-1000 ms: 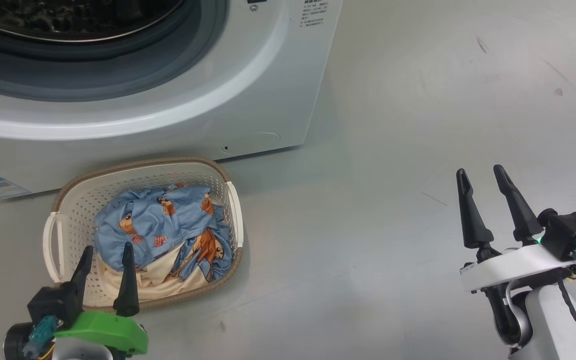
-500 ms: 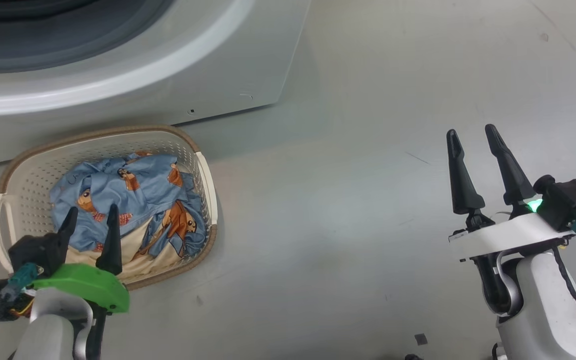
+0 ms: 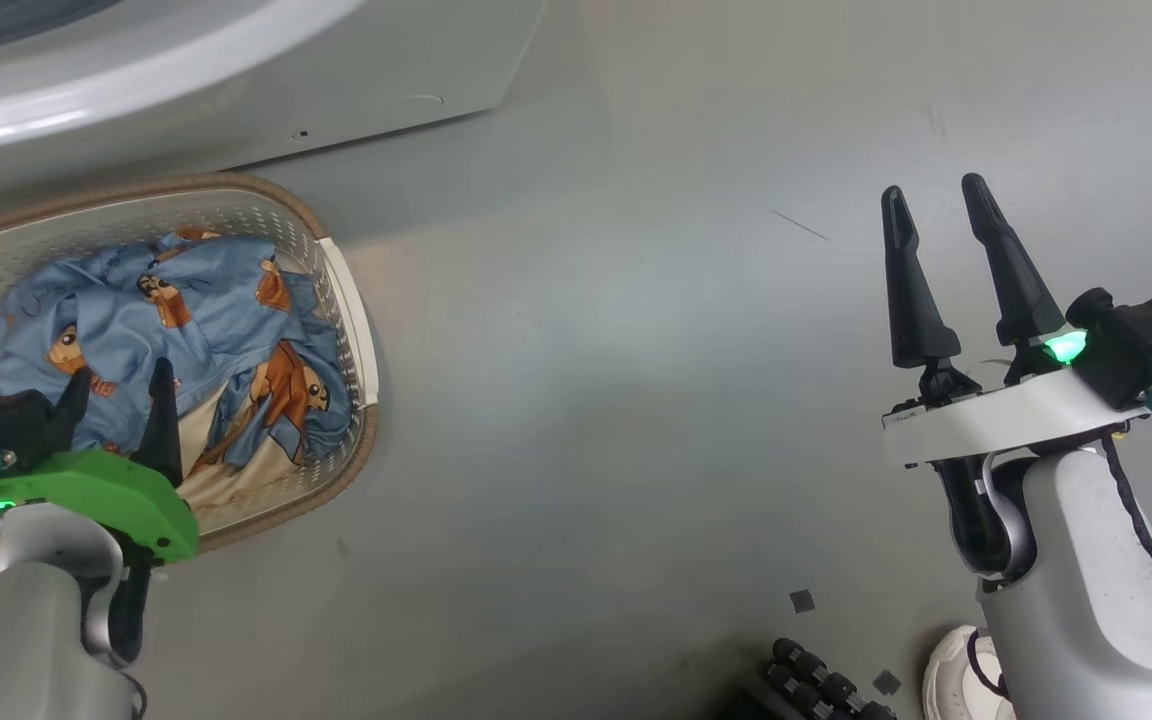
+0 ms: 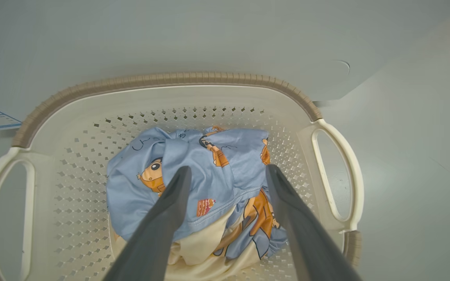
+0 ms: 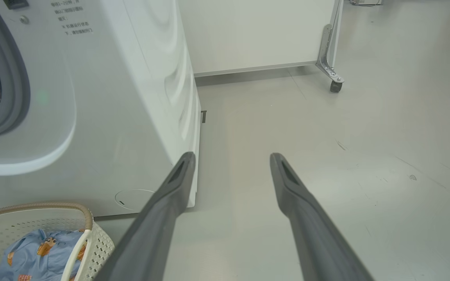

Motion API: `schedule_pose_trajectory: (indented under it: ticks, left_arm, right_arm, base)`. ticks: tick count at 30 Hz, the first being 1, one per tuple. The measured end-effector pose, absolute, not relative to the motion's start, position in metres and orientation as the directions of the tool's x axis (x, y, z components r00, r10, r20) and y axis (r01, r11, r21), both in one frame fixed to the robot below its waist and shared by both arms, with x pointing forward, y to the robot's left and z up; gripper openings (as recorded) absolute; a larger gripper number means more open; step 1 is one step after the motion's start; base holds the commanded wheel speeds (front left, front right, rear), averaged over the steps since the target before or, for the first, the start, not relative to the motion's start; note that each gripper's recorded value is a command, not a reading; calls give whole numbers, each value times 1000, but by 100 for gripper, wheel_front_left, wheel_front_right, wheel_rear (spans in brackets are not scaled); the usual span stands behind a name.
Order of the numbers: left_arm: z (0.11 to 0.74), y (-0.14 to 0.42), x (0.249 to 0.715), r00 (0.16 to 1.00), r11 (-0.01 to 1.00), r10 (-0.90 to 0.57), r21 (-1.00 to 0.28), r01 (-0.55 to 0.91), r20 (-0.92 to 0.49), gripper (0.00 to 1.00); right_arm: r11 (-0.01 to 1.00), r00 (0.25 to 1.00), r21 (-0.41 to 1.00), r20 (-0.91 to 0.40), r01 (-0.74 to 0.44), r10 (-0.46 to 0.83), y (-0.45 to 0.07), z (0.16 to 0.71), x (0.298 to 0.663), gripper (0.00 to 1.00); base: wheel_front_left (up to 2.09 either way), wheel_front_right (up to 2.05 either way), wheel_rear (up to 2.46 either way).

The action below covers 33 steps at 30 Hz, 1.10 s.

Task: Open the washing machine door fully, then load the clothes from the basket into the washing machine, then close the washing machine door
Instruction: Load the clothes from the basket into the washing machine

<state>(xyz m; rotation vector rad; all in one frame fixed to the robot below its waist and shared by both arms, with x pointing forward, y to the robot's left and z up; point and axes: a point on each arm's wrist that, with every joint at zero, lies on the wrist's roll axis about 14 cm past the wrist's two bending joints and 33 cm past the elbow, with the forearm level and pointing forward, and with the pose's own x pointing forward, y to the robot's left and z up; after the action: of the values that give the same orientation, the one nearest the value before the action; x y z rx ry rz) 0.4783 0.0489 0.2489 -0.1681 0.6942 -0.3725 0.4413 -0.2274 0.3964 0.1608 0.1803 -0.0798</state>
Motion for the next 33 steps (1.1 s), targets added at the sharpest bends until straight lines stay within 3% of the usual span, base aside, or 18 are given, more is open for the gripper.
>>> schedule_pose_trajectory:
  ticks: [19, 33]
  left_arm:
    - [159, 57, 494, 575, 935, -354, -276, 222, -737, 100]
    - [118, 54, 505, 534, 937, -350, -281, 209, -769, 100]
  right_arm:
    - [989, 961, 111, -267, 102, -69, -236, 349, 462, 100]
    - [992, 947, 97, -318, 85, -50, -233, 318, 469, 100]
  base:
    - [0, 0, 0]
    - [0, 0, 0]
